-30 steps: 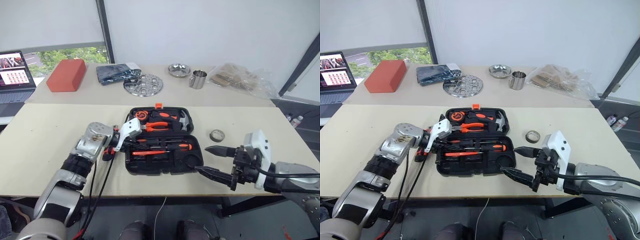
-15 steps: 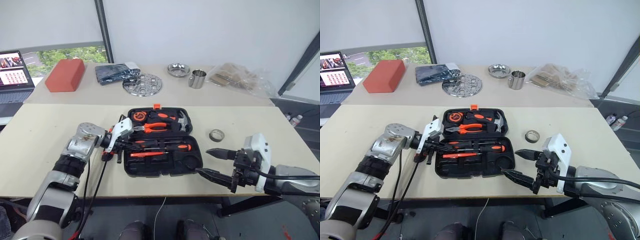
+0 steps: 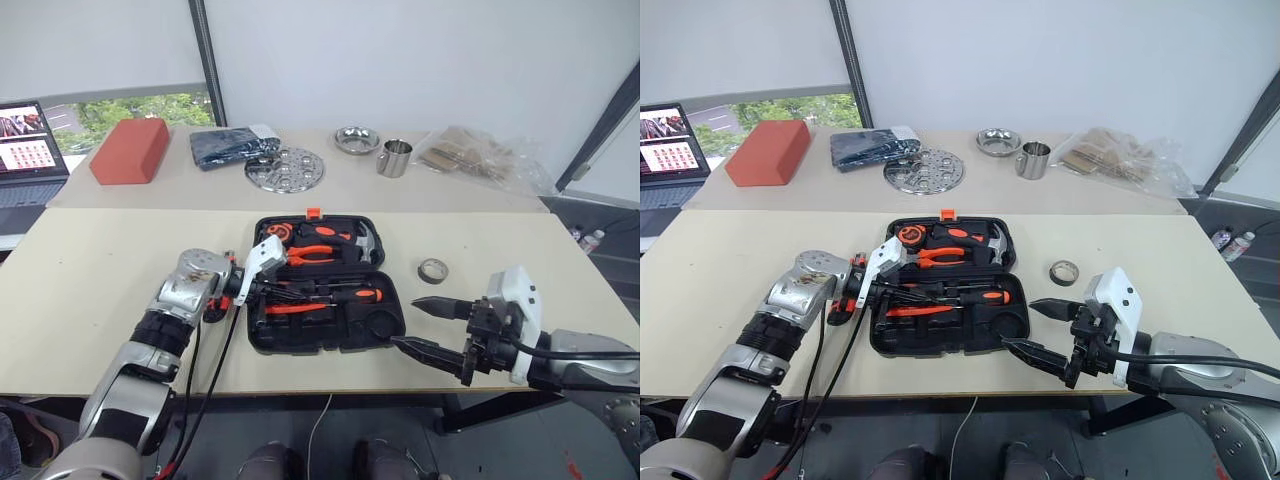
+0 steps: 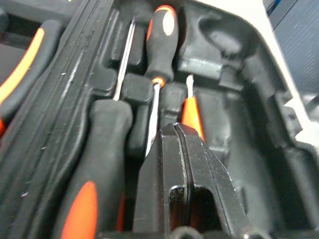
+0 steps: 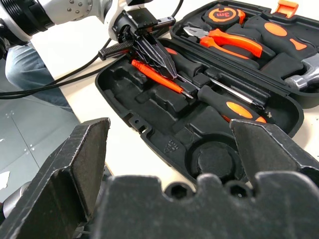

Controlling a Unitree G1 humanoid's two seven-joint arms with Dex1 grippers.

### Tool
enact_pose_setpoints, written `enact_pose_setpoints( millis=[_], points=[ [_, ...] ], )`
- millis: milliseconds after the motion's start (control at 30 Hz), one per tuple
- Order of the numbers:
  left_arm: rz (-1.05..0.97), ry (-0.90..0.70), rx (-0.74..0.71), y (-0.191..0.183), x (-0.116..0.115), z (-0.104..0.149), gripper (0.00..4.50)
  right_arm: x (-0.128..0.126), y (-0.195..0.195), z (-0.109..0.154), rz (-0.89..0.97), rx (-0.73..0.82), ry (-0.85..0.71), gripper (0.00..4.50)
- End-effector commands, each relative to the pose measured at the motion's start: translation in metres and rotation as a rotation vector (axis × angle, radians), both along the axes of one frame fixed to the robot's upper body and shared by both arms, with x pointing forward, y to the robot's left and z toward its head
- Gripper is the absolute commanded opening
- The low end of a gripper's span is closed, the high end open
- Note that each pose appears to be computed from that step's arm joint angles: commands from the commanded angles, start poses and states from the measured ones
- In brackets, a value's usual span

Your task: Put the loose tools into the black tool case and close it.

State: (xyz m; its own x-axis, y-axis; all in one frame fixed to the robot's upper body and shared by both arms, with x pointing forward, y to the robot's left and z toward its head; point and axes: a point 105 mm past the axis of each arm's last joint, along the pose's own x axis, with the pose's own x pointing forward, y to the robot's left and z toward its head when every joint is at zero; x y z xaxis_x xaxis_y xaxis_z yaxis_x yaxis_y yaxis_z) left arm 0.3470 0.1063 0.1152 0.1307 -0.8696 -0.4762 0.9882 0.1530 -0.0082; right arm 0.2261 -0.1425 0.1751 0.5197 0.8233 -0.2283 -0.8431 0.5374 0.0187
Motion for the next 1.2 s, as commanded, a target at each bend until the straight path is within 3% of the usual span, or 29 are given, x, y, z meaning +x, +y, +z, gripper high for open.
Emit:
enact_pose_setpoints(
  millis=[33,267,633,967,1200],
  points=[
    [-0.032,0.029,0.088,0.009,-0.013,-0.024,0.03,-0.003,0.004,0.01,0.013,0.017,-0.058,4.5],
    [-0.014,0.021,0.062,0.018,-0.021,-0.021,0.03,-0.002,0.002,0.008,0.002,0.018,-0.05,4.5],
    [0.045,0.013,-0.15,0.006,-0.003,0.029,0.03,-0.002,0.003,0.007,0.008,0.016,-0.043,4.5],
    [-0.012,0.075,-0.065,-0.001,-0.026,-0.009,0.03,-0.003,0.005,0.005,0.013,0.01,-0.04,4.5],
    [0.011,0.052,-0.015,0.008,-0.031,-0.026,0.03,-0.003,0.005,0.003,0.009,0.01,-0.032,4.5]
  ],
)
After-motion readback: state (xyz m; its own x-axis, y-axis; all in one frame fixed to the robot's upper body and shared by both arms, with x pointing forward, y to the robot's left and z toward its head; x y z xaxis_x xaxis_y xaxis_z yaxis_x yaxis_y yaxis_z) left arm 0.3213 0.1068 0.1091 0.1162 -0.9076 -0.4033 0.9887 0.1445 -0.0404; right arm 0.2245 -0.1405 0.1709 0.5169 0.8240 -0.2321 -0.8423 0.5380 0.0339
